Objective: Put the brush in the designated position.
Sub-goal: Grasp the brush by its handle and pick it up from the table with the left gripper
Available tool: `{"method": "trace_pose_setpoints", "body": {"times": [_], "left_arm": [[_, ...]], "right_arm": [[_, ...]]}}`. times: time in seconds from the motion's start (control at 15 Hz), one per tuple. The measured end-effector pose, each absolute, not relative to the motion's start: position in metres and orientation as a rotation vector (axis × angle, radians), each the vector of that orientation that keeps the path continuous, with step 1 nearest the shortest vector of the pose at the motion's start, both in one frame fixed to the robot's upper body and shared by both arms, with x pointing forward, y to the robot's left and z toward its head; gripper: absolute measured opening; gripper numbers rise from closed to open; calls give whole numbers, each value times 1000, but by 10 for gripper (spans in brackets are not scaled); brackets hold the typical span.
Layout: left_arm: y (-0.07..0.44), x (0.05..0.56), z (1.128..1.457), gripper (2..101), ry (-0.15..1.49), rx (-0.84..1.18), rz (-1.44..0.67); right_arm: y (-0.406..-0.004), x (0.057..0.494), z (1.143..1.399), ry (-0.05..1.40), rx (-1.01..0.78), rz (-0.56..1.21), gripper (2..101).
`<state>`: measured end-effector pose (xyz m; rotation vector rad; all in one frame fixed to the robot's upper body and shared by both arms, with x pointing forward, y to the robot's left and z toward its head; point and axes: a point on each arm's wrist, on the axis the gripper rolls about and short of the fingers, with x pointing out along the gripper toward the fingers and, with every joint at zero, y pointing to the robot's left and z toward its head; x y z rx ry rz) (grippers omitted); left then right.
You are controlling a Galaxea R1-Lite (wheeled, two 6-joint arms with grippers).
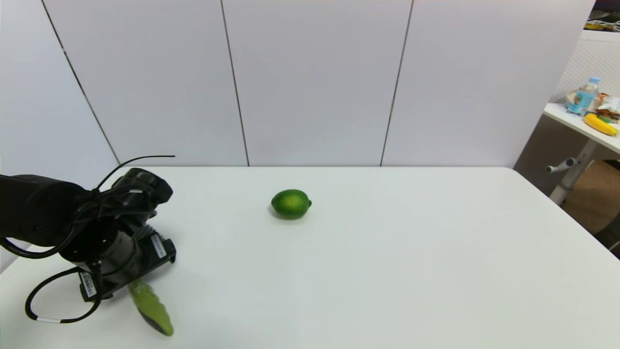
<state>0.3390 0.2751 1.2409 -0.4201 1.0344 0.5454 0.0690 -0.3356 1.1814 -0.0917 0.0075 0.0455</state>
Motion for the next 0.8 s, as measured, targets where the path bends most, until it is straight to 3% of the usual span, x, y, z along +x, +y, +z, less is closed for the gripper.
{"method": "trace_pose_setpoints", "body": {"times": [0.8], "left_arm": [[275,340,1239,979,1039,-420,549]], "right_arm": [[-336,69,1181,8,-92,45,971]]}}
